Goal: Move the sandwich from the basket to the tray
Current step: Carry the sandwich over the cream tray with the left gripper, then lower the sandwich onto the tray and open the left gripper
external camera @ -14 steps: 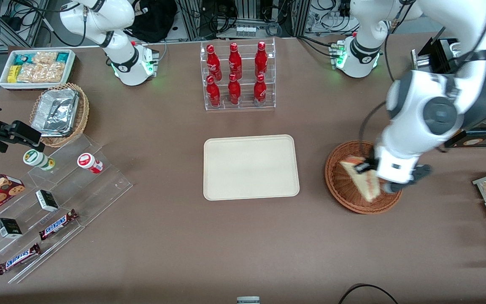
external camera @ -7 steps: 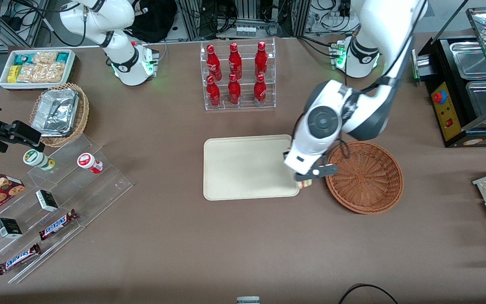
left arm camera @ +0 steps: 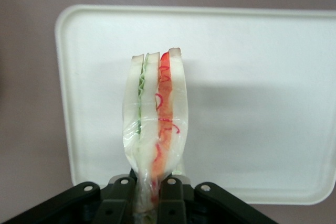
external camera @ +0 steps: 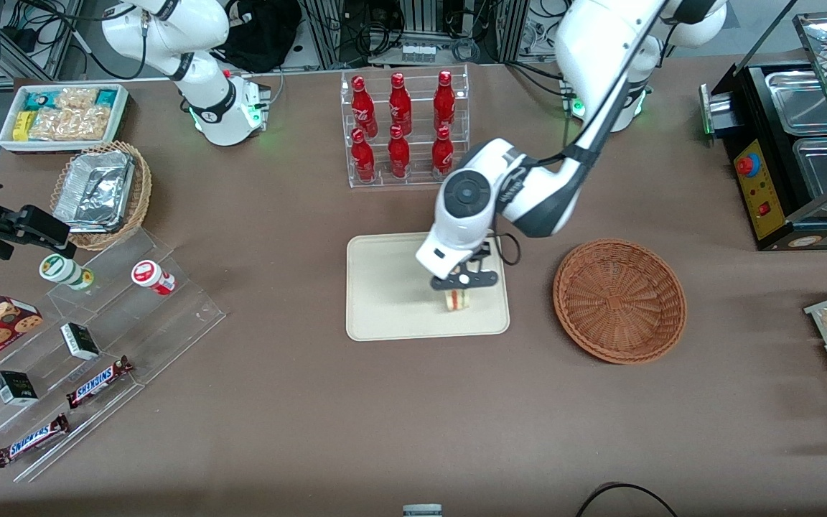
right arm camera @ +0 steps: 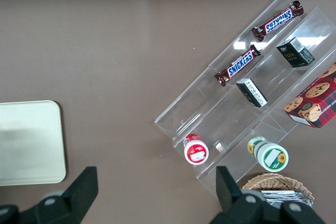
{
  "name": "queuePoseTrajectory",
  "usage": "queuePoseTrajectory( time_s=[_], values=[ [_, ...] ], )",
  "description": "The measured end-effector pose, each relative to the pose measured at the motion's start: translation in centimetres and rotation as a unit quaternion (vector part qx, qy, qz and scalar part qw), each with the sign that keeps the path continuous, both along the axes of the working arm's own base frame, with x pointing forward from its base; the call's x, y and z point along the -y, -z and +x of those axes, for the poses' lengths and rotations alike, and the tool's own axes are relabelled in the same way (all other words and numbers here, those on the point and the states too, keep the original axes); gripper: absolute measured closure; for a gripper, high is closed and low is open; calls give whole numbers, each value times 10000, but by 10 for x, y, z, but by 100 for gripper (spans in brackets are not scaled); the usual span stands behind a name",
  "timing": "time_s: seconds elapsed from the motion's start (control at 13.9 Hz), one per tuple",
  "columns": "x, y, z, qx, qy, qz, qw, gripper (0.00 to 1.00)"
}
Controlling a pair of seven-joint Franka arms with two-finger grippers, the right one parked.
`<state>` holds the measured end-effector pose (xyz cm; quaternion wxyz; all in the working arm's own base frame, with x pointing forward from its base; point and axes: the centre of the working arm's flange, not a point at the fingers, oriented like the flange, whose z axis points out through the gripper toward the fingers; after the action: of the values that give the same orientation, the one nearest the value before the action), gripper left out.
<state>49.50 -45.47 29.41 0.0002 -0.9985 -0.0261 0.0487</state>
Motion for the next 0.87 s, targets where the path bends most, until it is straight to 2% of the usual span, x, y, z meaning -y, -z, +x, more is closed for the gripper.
queuePoseTrajectory(
  time_s=[0.36, 0.87],
  values=[
    [34, 41, -22, 46, 194, -107, 9997, 85],
    [37, 59, -20, 53, 171, -135, 9998, 82]
  ],
)
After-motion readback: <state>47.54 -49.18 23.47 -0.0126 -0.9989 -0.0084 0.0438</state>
